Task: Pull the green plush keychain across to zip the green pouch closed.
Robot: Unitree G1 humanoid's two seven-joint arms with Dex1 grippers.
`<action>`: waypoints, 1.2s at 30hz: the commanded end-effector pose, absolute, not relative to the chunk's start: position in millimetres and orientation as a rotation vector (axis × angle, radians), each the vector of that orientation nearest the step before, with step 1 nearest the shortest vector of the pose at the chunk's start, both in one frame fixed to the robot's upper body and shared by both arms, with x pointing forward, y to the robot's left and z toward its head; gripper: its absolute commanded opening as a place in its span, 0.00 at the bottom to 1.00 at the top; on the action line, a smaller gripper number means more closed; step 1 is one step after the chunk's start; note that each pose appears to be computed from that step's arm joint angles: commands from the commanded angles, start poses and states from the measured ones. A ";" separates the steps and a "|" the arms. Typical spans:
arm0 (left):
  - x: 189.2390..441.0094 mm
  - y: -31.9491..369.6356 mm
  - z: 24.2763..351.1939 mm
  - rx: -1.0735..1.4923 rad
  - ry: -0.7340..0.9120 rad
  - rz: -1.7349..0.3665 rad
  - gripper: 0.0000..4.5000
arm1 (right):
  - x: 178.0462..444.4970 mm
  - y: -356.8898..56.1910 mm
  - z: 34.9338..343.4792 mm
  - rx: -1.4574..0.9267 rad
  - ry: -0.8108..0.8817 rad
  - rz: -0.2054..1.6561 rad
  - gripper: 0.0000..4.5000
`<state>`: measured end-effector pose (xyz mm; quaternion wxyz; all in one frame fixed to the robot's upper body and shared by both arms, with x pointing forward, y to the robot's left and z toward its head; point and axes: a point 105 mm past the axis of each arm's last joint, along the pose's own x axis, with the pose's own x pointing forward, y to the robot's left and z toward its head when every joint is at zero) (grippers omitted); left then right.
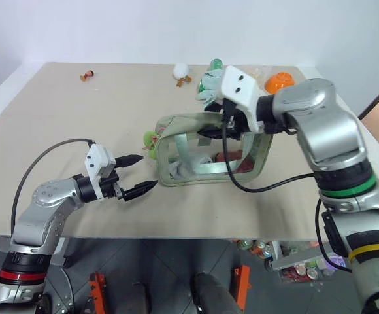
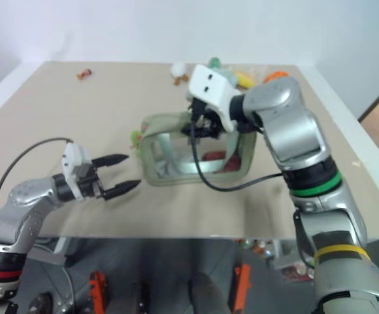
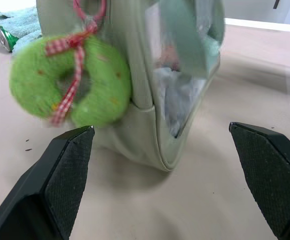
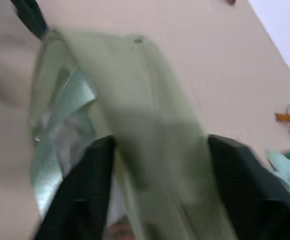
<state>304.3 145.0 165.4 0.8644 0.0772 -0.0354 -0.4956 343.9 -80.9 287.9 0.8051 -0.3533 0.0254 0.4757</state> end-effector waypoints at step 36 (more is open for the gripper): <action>299.9 131.0 183.4 0.178 -0.122 -1.119 1.00 | 288.9 -207.5 301.6 -0.188 -0.216 0.635 0.95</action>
